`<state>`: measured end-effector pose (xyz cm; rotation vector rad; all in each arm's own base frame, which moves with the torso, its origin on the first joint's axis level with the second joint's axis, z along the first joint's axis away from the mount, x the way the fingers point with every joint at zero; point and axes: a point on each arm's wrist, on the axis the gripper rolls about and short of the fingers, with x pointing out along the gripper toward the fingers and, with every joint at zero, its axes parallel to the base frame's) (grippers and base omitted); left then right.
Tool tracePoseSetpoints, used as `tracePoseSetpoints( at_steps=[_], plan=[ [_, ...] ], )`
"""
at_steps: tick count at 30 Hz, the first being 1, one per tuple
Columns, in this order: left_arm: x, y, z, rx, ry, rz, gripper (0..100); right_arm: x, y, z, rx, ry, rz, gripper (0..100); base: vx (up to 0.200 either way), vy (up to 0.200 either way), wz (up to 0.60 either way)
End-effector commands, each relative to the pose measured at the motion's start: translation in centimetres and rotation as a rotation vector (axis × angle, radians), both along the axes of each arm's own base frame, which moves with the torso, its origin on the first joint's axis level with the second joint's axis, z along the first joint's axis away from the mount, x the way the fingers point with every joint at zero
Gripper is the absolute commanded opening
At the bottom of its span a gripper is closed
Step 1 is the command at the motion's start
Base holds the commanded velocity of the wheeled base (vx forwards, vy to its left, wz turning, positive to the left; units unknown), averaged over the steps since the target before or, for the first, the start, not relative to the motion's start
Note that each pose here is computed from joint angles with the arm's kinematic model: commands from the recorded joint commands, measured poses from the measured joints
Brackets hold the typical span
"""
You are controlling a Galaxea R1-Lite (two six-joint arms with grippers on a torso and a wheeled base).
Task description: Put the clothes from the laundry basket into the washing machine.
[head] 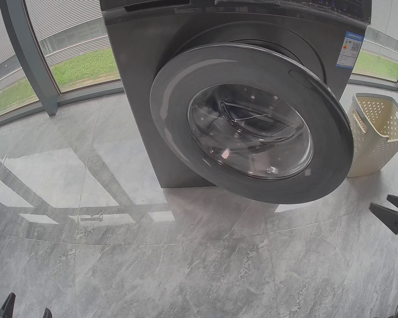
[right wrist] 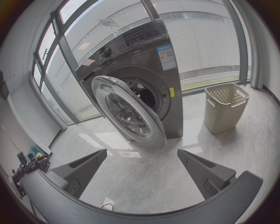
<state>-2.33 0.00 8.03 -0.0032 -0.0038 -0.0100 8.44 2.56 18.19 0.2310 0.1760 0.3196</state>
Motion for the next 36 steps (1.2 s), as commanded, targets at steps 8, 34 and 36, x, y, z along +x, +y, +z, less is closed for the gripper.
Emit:
tracePoseSetpoints(
  at_steps=[8, 34, 36],
  plan=[
    [0.0, 0.0, -0.5, -0.004, 0.007, -0.001, 100, 7.6, 4.2, 0.7, 0.008, 0.115, 0.110, 100, 0.000, -0.050, 0.00],
    [0.0, 0.0, -0.5, -0.009, 0.007, -0.011, 100, 9.9, 4.5, -0.2, -0.010, 0.085, 0.007, 100, 0.092, -0.015, 0.00],
    [0.0, 0.0, -0.5, -0.009, 0.007, -0.010, 100, 9.2, 4.4, -0.7, -0.018, 0.097, 0.018, 100, 0.000, -0.200, 0.00]
  ],
)
